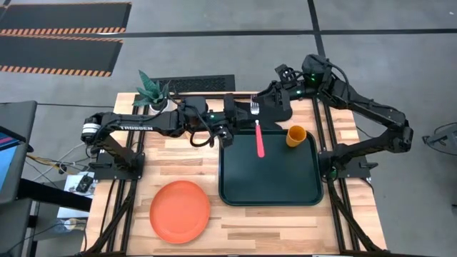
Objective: Pick and place plate/cup/fork/spoon on tray
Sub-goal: Put the pink fork in the middle left of the green serving tray
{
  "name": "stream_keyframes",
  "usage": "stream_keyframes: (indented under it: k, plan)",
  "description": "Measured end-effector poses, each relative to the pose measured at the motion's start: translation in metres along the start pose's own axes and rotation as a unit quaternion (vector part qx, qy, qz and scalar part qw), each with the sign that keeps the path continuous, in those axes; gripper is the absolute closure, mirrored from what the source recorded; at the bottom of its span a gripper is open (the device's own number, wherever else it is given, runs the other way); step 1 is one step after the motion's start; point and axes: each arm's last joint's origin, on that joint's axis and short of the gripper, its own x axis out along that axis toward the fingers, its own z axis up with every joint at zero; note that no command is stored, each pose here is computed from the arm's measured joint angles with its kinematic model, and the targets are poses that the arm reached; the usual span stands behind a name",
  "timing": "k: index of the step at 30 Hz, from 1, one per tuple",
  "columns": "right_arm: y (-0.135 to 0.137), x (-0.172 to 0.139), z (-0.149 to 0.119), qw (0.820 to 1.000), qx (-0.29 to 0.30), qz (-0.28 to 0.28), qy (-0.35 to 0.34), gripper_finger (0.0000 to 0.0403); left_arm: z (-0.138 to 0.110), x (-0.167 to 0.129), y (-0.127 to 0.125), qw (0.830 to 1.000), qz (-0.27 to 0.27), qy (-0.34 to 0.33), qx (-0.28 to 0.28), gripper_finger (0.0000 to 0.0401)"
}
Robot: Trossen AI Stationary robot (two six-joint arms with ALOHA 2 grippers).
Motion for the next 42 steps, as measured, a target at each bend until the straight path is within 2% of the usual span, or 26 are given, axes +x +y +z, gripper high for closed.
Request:
stream_keyframes:
  k: [6,9,13,19,23,25,30,38,42]
  plan:
    - [-0.004,0.005,0.000,1.000,0.003,-0.003,0.003,0.0244,-0.004,0.000,0.000,1.000,0.000,0.004,-0.009,0.0401]
    - [-0.004,0.004,0.000,1.000,0.002,-0.003,0.001,0.0265,-0.004,0.000,0.000,1.000,-0.002,0.004,-0.007,0.0401]
    - [-0.004,0.004,0.001,1.000,0.002,-0.002,0.001,0.0306,-0.006,0.000,0.000,1.000,-0.004,0.004,-0.006,0.0401]
    - [-0.003,0.003,0.001,1.000,-0.006,0.000,-0.001,0.0388,-0.007,0.000,-0.001,1.000,-0.010,0.007,-0.004,0.0401]
    - [-0.003,0.004,0.001,1.000,-0.003,-0.001,0.000,0.0387,-0.007,0.000,-0.003,1.000,-0.016,0.009,-0.008,0.0401]
    - [-0.004,0.004,0.001,1.000,0.003,-0.007,-0.003,0.0392,-0.007,0.000,-0.003,0.999,-0.018,0.011,-0.033,0.0400]
    - [-0.006,0.001,0.007,1.000,0.012,-0.003,-0.026,0.0395,-0.007,-0.001,-0.001,0.988,-0.009,0.016,-0.153,0.0384]
    - [-0.013,-0.007,0.015,0.999,0.013,-0.007,-0.042,0.0399,-0.004,-0.002,0.000,0.963,0.000,0.038,-0.265,0.0304]
    - [-0.018,-0.013,0.020,0.998,0.011,-0.020,-0.057,0.0400,-0.001,-0.006,0.002,0.939,0.012,0.065,-0.338,0.0268]
